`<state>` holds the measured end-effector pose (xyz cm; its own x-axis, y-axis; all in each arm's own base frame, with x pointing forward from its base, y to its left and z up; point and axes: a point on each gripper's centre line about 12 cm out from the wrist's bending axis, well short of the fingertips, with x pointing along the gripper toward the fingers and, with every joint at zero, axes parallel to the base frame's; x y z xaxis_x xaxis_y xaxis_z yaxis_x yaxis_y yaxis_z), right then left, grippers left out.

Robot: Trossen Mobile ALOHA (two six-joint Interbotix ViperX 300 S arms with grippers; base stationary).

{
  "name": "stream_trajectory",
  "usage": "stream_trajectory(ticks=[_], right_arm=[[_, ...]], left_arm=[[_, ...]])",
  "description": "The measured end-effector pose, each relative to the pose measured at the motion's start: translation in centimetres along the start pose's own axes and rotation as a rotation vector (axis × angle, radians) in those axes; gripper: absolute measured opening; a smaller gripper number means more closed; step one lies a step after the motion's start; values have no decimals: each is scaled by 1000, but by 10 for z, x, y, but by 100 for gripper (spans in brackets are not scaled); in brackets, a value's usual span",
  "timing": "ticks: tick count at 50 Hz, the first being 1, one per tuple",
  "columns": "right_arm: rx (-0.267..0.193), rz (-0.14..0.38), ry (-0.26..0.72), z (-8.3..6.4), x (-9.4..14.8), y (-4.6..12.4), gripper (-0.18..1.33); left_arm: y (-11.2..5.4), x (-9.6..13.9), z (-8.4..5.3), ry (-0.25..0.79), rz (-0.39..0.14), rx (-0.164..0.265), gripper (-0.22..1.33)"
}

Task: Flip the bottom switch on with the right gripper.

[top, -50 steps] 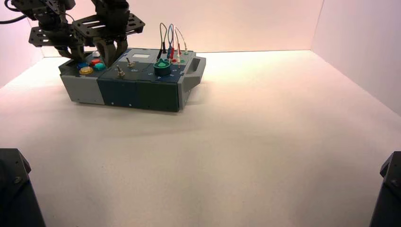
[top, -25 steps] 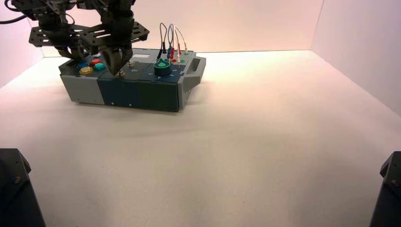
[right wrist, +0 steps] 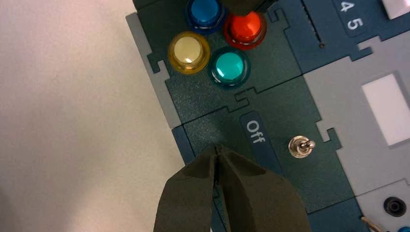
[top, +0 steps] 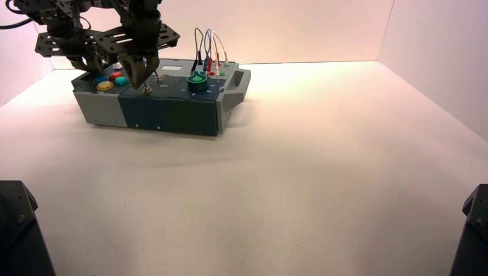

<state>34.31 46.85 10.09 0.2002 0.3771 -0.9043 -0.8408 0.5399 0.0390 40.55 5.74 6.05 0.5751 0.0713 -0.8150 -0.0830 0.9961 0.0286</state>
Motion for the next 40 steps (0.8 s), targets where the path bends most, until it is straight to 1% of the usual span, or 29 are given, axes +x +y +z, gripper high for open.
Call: stream_trajectory(ticks=[26,35,36,40], right_arm=[[-20,-17,8,0,-2,-1,-14],[-27,-27,-8,5,-11,-3,-14],[-24,-32,-14,6,-15,-7,-14],[-18,-37,-21,8,-20,-11,-14]], left_arm=[[1,0,0,0,1,0,-16],[1,0,-1,3,1,-1,-16],[1,0,-1,2,2,-3,-16],[1,0,-1,2,2,-3,-16]])
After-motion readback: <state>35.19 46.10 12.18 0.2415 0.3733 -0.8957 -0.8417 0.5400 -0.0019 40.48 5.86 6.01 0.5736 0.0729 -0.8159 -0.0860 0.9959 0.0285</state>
